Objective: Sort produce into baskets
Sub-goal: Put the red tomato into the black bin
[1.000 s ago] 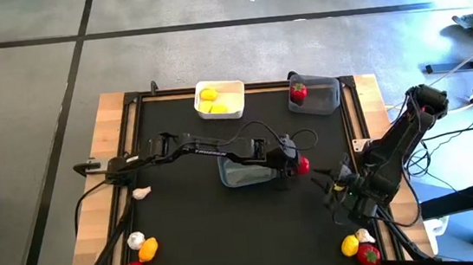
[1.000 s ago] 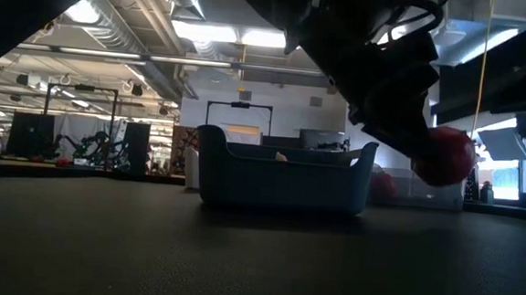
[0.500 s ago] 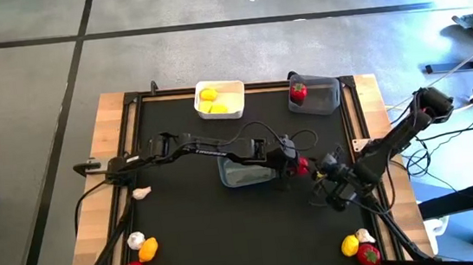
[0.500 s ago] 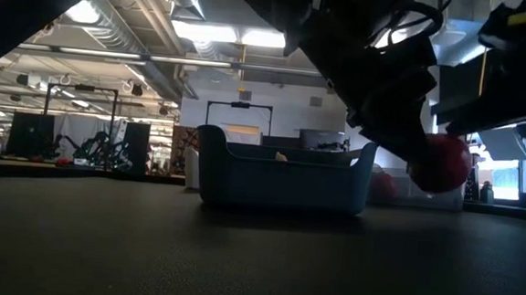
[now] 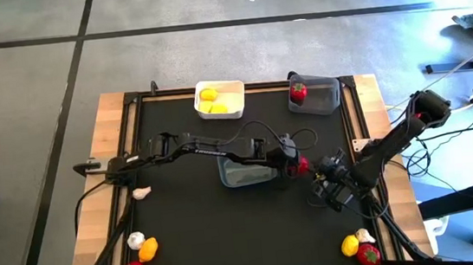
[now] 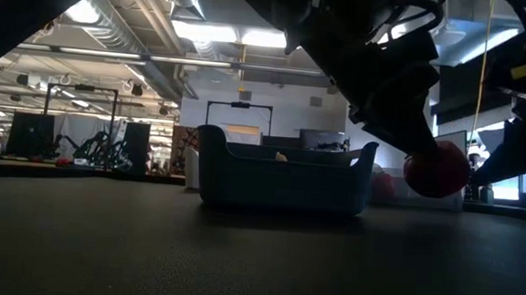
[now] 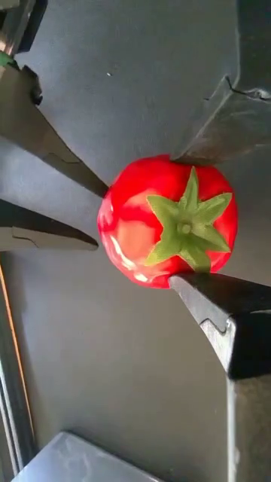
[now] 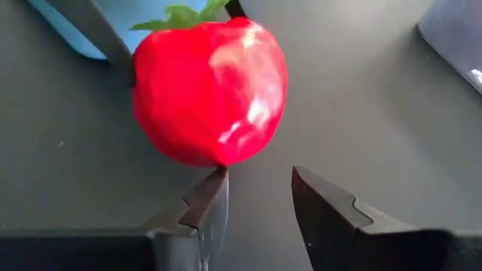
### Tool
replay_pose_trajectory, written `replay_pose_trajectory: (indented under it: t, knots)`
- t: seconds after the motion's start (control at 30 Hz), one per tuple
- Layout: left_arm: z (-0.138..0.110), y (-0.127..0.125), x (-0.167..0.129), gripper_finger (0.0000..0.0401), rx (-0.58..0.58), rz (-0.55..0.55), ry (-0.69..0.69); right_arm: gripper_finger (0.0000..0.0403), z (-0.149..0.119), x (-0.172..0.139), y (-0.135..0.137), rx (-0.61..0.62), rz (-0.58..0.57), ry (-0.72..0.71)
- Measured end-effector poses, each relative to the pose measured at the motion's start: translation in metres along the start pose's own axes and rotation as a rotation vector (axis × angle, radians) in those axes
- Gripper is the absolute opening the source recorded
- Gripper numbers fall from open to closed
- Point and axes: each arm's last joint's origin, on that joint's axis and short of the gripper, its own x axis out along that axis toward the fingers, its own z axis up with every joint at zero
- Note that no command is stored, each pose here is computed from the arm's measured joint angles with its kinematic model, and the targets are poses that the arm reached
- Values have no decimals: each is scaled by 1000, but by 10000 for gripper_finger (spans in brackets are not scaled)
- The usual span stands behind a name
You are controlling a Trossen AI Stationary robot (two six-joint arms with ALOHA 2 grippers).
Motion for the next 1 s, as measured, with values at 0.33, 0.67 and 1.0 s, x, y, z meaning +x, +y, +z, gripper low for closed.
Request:
replay_pose_trajectory:
  t: [0.33,0.67,1.0]
  knots:
    - [-1,0,0,220,-5,-1,4,149,23,-19,18,-42,69,27]
    - [-3,0,2,246,-13,0,7,149,37,-23,20,-47,-8,-212]
    - [-2,0,3,257,-8,2,2,149,13,15,-2,18,-41,-113]
